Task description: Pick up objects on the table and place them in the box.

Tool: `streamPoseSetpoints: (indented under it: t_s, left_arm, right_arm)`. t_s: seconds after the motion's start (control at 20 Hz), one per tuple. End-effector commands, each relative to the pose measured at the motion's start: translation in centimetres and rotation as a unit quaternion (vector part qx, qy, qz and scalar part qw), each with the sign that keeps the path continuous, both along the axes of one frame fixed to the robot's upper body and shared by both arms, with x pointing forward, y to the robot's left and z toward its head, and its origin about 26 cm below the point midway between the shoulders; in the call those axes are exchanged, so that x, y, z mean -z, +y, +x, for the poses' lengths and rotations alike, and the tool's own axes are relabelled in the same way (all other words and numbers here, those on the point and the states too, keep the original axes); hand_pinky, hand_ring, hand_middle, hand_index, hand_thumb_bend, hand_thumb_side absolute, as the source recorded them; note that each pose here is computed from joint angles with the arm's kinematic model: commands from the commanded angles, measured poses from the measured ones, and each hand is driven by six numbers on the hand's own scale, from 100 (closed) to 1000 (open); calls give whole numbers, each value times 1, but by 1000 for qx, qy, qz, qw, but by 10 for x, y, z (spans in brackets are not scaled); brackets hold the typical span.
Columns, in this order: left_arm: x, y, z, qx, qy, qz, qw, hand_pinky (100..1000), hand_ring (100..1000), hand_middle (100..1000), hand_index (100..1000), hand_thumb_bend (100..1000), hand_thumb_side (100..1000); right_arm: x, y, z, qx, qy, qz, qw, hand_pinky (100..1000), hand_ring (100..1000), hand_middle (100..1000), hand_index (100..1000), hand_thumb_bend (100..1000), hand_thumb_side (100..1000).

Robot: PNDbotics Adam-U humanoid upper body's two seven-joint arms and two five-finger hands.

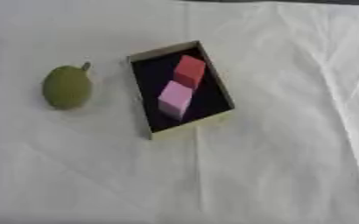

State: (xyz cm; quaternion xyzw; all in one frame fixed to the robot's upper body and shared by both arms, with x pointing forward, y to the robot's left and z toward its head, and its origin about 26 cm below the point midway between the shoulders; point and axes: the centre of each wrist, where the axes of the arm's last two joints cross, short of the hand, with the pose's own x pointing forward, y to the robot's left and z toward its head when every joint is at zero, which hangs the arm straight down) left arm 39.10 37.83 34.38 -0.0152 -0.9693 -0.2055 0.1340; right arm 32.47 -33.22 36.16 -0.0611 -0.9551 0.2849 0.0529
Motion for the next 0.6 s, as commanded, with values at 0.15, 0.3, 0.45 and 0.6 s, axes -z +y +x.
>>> streamPoseSetpoints:
  t_s: [0.15, 0.3, 0.45, 0.6]
  left_arm:
    - [-10, 8, -18, -31, -32, 105, 993, 846, 958, 897, 923, 100, 672]
    - [-3, 6, -22, -40, -50, 184, 981, 852, 954, 894, 921, 100, 672]
    - [3, 2, -25, -46, -80, 299, 950, 863, 948, 892, 922, 100, 536]
    - [8, 1, -23, -50, -93, 390, 915, 869, 941, 885, 923, 100, 335]
  right_arm:
    - [-15, -7, -11, 9, -25, 9, 1000, 886, 851, 822, 873, 100, 300]
    - [-15, -7, -12, 10, -26, 13, 1000, 885, 849, 819, 872, 100, 298]
    - [-15, -7, -13, 10, -27, 14, 999, 884, 846, 816, 864, 100, 306]
    - [-15, -7, -13, 9, -27, 16, 999, 885, 845, 815, 863, 100, 313]
